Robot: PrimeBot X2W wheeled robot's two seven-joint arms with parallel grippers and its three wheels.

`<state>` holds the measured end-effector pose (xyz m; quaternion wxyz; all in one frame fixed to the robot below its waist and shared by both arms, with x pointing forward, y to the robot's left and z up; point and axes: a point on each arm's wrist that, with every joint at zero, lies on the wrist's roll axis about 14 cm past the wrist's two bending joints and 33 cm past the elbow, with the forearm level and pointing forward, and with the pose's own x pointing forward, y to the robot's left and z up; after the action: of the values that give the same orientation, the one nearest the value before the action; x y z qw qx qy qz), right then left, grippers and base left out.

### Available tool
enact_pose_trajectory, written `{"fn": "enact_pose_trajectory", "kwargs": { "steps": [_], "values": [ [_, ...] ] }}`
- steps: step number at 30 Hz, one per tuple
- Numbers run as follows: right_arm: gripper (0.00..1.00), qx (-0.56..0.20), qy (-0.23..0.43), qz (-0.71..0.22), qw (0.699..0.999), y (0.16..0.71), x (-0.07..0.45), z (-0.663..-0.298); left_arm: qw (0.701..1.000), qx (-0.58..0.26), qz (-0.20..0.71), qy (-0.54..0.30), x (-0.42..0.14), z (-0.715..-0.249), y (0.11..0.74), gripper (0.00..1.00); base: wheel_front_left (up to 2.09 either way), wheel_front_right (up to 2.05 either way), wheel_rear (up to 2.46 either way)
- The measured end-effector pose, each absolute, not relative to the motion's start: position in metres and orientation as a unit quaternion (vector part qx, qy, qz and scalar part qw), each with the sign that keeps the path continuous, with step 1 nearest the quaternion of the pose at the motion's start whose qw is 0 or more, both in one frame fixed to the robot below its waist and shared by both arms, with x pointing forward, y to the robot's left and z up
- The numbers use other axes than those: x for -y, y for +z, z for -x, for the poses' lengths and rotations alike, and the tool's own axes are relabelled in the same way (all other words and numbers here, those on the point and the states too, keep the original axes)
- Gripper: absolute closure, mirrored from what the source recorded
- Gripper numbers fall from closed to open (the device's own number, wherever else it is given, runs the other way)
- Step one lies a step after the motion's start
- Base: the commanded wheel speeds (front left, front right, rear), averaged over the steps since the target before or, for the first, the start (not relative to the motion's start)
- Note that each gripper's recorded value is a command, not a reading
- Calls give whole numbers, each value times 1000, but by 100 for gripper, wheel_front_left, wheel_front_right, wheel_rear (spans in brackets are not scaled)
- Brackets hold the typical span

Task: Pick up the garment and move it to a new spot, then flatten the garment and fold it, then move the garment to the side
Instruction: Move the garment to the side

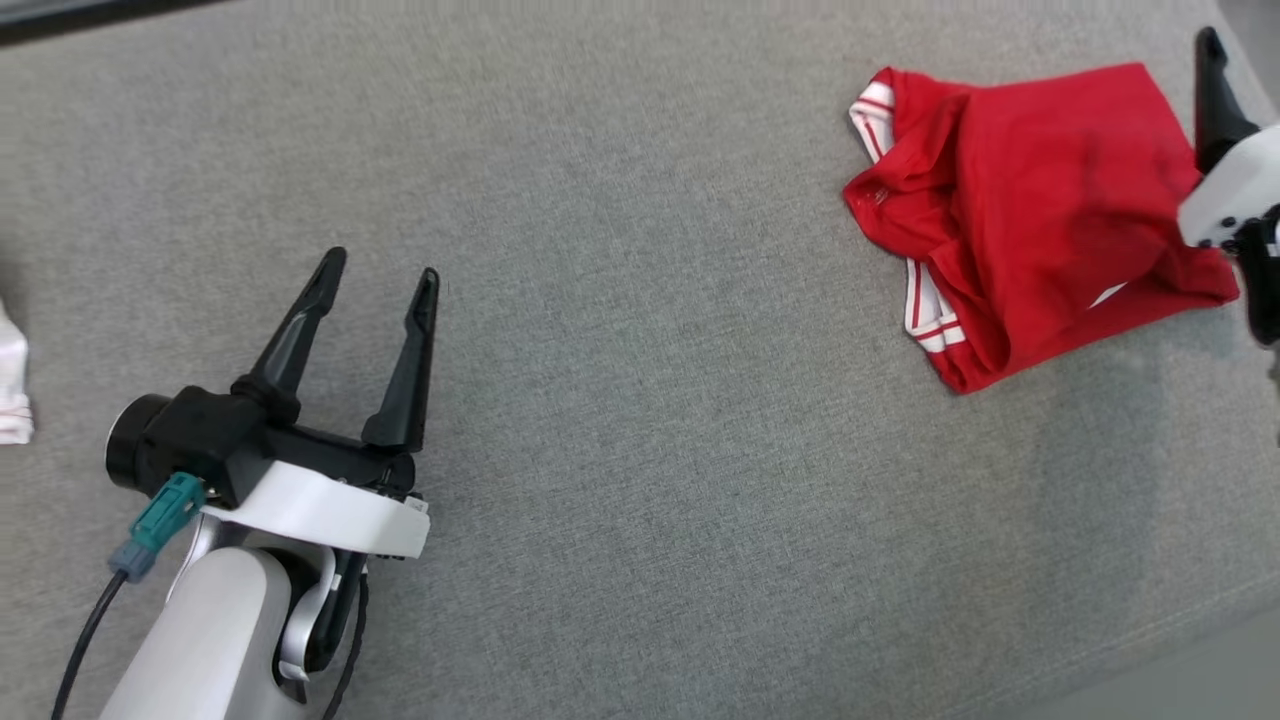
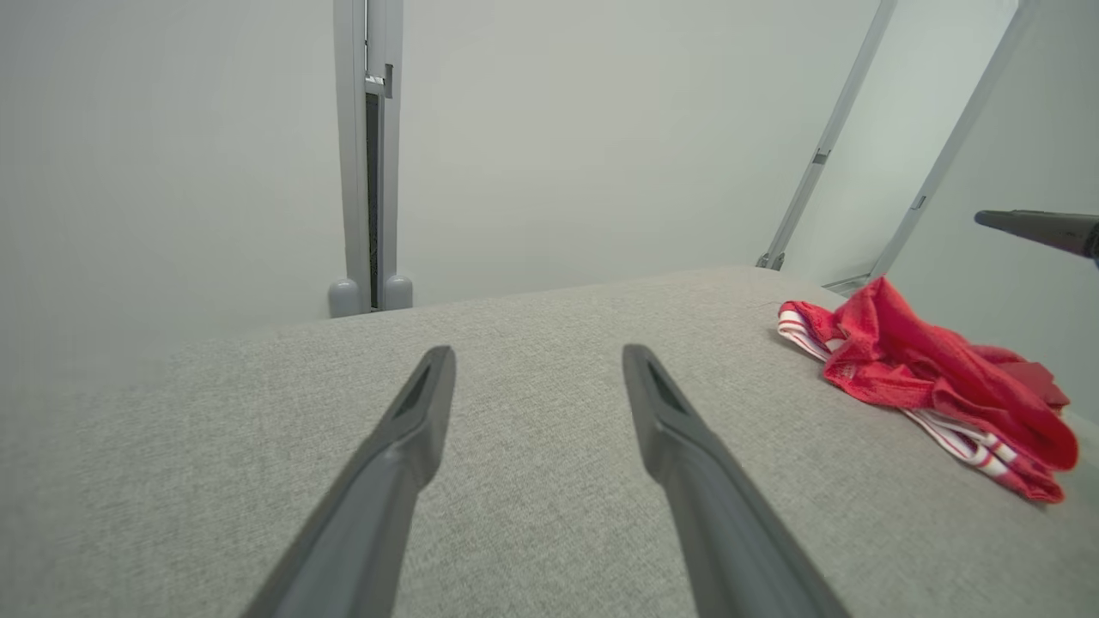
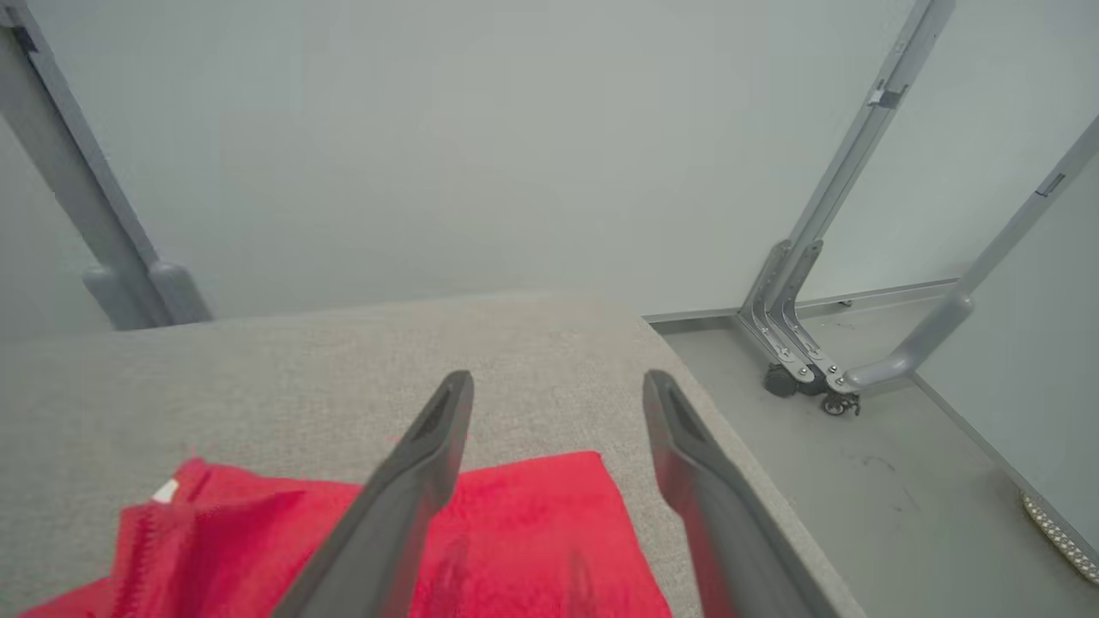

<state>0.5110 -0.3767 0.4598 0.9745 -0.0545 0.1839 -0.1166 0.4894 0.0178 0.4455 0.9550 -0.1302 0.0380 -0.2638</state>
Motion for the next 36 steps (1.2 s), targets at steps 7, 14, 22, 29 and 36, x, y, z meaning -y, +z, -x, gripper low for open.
{"fn": "enact_pose_trajectory", "kwargs": {
  "steps": [7, 14, 22, 29, 36],
  "values": [
    [0, -75, -51, 50, 995, 510, 326, -516, 970, 3, 128, -205, -53, -481, 480, 0, 0, 0, 0],
    [0, -12, 8, 21, 1000, 536, 275, -486, 983, 37, 117, -139, -99, -454, 513, 0, 0, 0, 0],
    [0, 34, 58, -31, 997, 545, 223, -440, 989, 57, 110, -85, -139, -408, 533, 0, 0, 0, 0],
    [0, 42, 79, -72, 993, 535, 195, -412, 991, 52, 114, -42, -164, -379, 528, 0, 0, 0, 0],
    [0, 55, 89, -87, 991, 533, 178, -391, 993, 33, 109, -1, -185, -363, 514, 0, 0, 0, 0]
  ]
}}
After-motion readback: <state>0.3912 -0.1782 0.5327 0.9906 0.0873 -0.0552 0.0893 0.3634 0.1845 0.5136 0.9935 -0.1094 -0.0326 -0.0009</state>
